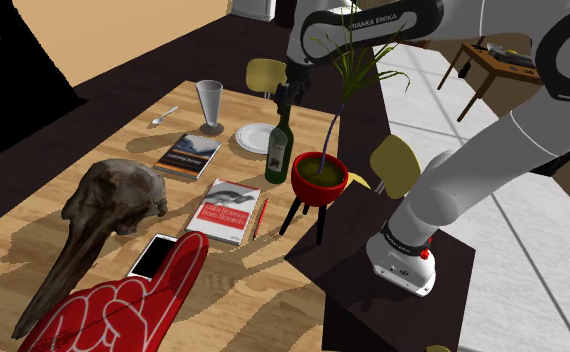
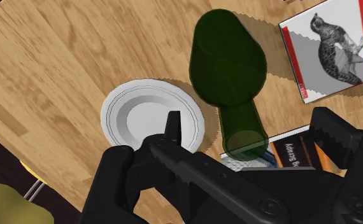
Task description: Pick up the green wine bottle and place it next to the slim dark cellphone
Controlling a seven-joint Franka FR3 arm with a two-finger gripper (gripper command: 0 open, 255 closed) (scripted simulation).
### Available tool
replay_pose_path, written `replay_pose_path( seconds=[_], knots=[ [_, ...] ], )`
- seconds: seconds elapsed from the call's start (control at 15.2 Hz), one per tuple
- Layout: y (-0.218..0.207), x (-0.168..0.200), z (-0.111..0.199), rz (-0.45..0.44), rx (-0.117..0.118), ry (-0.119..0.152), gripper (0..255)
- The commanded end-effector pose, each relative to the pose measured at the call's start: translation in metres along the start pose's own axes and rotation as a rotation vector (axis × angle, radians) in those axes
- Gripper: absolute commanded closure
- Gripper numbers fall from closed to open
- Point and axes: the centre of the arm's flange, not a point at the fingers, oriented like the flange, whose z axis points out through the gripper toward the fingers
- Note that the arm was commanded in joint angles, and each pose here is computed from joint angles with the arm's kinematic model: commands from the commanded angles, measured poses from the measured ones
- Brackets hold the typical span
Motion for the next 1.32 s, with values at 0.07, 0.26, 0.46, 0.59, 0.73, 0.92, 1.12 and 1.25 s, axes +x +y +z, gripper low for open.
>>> replay_pose_path(
  seconds=[0.07, 0.26, 0.46, 0.59, 0.73, 0.92, 1.12, 1.25],
  knots=[
    [-0.001, -0.0005, 0.0151, 0.0, 0.0, 0.0, 0],
    [-0.001, -0.0004, 0.0151, 0.0, 0.0, 0.0, 0],
    [-0.001, -0.0004, 0.0151, 0.0, 0.0, 0.0, 0],
    [-0.001, -0.0004, 0.015, 0.0, 0.0, 0.0, 255],
    [-0.001, -0.0004, 0.015, 0.0, 0.0, 0.0, 255],
    [-0.0009, -0.0004, 0.0151, 0.0, 0.0, 0.0, 255],
    [-0.0008, -0.0004, 0.015, 0.0, 0.0, 0.0, 255],
    [-0.0008, 0.0002, 0.0099, 0.0, 0.0, 0.0, 255]
  ],
)
